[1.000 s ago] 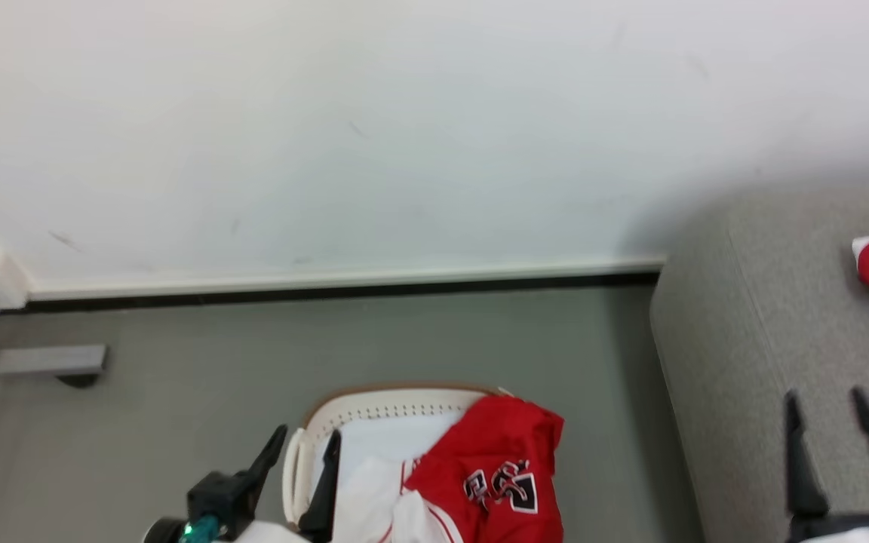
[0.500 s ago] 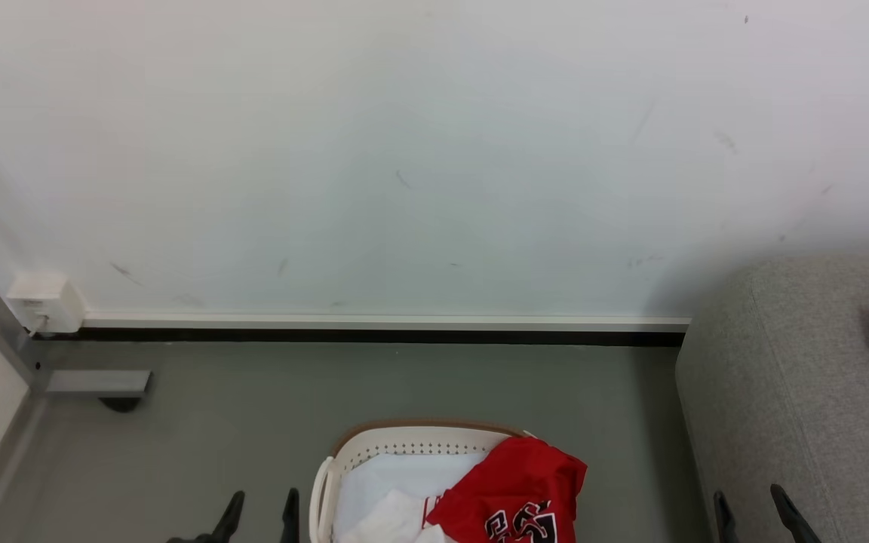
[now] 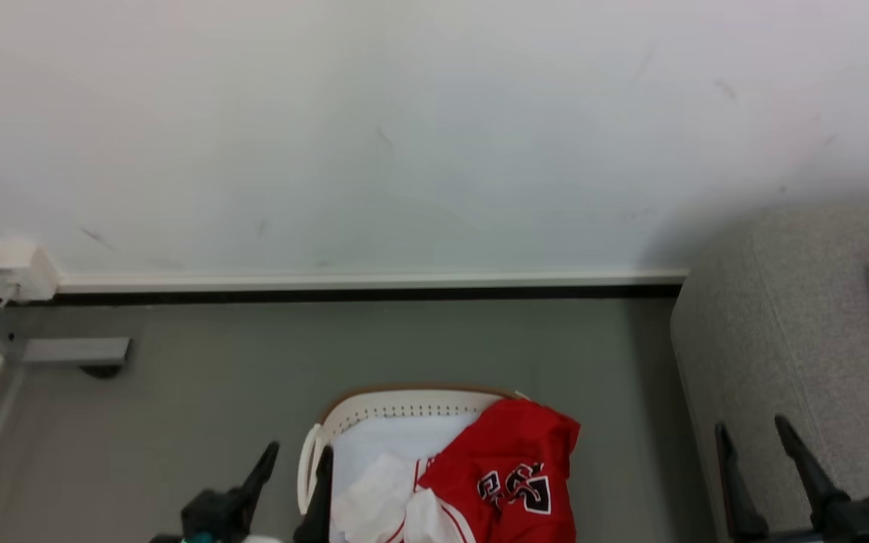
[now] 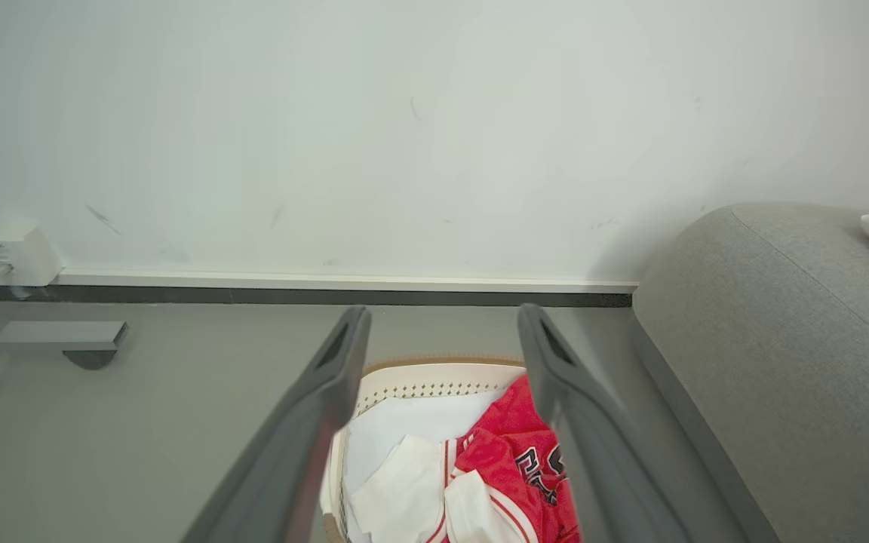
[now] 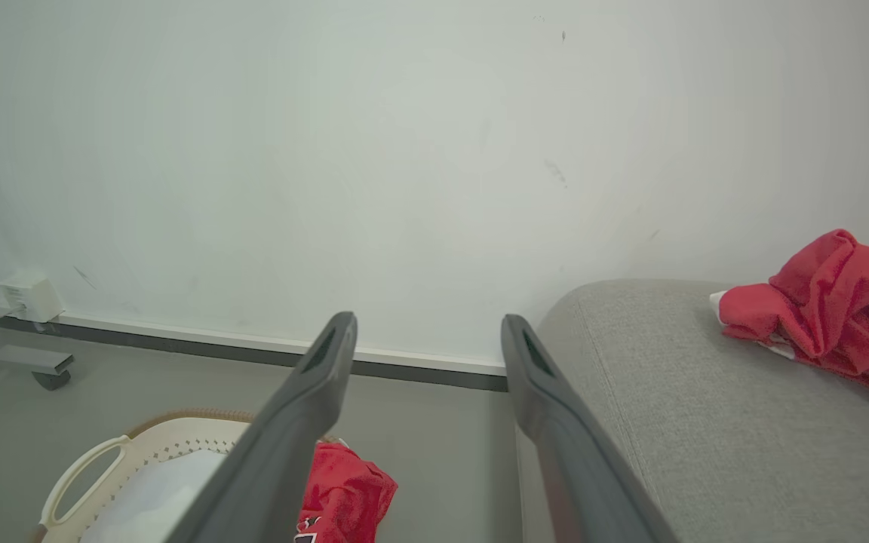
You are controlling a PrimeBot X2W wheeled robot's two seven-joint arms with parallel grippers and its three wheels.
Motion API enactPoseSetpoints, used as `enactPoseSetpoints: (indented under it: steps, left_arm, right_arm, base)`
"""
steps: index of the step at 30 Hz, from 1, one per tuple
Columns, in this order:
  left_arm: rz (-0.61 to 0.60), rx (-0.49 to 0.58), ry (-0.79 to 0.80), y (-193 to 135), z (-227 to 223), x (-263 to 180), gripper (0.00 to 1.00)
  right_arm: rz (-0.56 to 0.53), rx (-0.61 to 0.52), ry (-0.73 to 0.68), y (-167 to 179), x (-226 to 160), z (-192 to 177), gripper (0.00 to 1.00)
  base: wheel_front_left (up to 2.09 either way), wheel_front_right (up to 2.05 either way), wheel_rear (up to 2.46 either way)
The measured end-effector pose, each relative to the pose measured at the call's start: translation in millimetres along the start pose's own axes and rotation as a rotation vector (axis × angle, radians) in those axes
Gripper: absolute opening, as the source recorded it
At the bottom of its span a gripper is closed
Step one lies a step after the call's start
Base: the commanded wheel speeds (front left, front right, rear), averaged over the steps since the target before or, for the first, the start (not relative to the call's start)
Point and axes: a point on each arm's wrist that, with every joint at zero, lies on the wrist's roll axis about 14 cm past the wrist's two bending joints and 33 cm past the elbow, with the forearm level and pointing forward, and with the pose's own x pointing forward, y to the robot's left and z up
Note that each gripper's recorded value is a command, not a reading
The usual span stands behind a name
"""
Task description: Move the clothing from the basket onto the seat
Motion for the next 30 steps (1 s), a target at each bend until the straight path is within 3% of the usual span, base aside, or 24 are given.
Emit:
enactPoseSetpoints:
  steps: [7, 19, 30]
  left_arm:
    - [-0.175, 0.072, 0.051, -31.7, -12.2, 82.3, 1.00]
    - [-0.342, 0.160, 0.423, -41.7, -155.7, 183.2, 1.00]
    - [-0.405, 0.091, 0.771, -48.0, -302.3, 170.8, 1.00]
  right_arm:
    - [-0.005, -0.021, -0.051, -10.0, 53.1, 11.3, 1.00]
    - [-0.050, -0.071, 0.040, -44.2, 107.2, -47.7, 1.00]
    - [-0.101, -0.111, 0.222, -74.5, 105.1, -127.9, 1.00]
  base:
    - [0.00, 0.00, 0.00]
    - [0.00, 0.00, 0.00]
    - [0.00, 0.00, 0.00]
